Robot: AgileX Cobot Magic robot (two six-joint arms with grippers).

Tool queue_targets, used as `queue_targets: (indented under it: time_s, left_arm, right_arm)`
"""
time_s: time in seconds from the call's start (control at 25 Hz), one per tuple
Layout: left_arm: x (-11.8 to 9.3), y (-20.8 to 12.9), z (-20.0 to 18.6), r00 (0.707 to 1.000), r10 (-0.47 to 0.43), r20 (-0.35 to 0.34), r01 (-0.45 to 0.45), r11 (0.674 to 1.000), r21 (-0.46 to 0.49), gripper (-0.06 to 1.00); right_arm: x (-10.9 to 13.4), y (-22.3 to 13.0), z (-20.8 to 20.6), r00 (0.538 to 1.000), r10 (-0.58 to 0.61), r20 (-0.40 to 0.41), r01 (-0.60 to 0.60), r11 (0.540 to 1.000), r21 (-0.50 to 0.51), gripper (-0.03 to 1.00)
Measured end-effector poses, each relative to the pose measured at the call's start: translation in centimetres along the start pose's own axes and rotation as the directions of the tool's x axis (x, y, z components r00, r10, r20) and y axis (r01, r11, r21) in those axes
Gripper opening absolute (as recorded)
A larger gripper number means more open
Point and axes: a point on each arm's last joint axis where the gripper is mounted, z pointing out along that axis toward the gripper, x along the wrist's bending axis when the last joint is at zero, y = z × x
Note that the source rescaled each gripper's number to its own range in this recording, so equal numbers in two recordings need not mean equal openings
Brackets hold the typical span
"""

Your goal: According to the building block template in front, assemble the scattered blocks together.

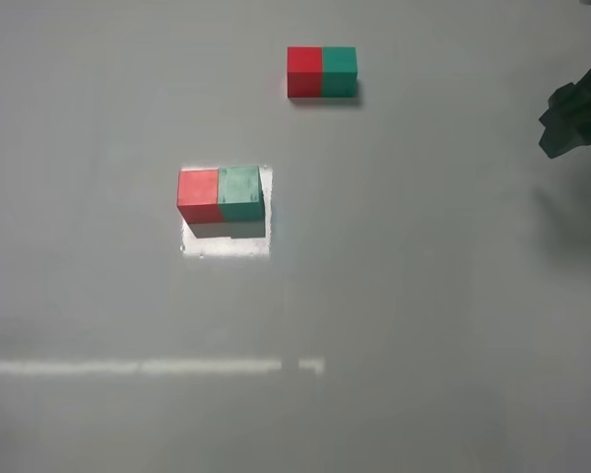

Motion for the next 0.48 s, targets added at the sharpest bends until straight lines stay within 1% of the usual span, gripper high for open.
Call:
queue_targets:
  time_s: [0.12, 0.2, 0.28, 0.36, 0.48]
  left_arm:
    - [0.0, 0.0, 0.0, 1.000, 0.000, 0.000, 0.000, 1.000, 0.000, 0.53]
    - [0.0, 0.0, 0.0, 1.000, 0.000, 0.000, 0.000, 1.000, 0.000, 0.53]
    - [0.0, 0.0, 0.0, 1.000, 0.000, 0.000, 0.000, 1.000, 0.000, 0.53]
    - [0.0, 0.0, 0.0, 1.000, 0.000, 0.000, 0.000, 1.000, 0.000, 0.53]
    - [0.0, 0.0, 0.0, 1.000, 0.000, 0.000, 0.000, 1.000, 0.000, 0.53]
  right_arm:
    - [-0.7, -0.4, 0.0, 0.999, 0.039, 0.008, -0.040, 0.999, 0.020, 0.64]
    - [-1.1, -0.9, 0.1, 0.997, 0.073, 0.013, -0.074, 0.996, 0.052, 0.64]
    - [-2.0, -1.5, 0.2, 0.989, 0.145, 0.019, -0.146, 0.986, 0.076, 0.64]
    - [-3.1, -2.1, -0.1, 0.977, 0.215, 0.013, -0.215, 0.973, 0.080, 0.61]
    - [-4.6, -3.1, -1.4, 0.953, 0.302, -0.010, -0.301, 0.952, 0.053, 0.54]
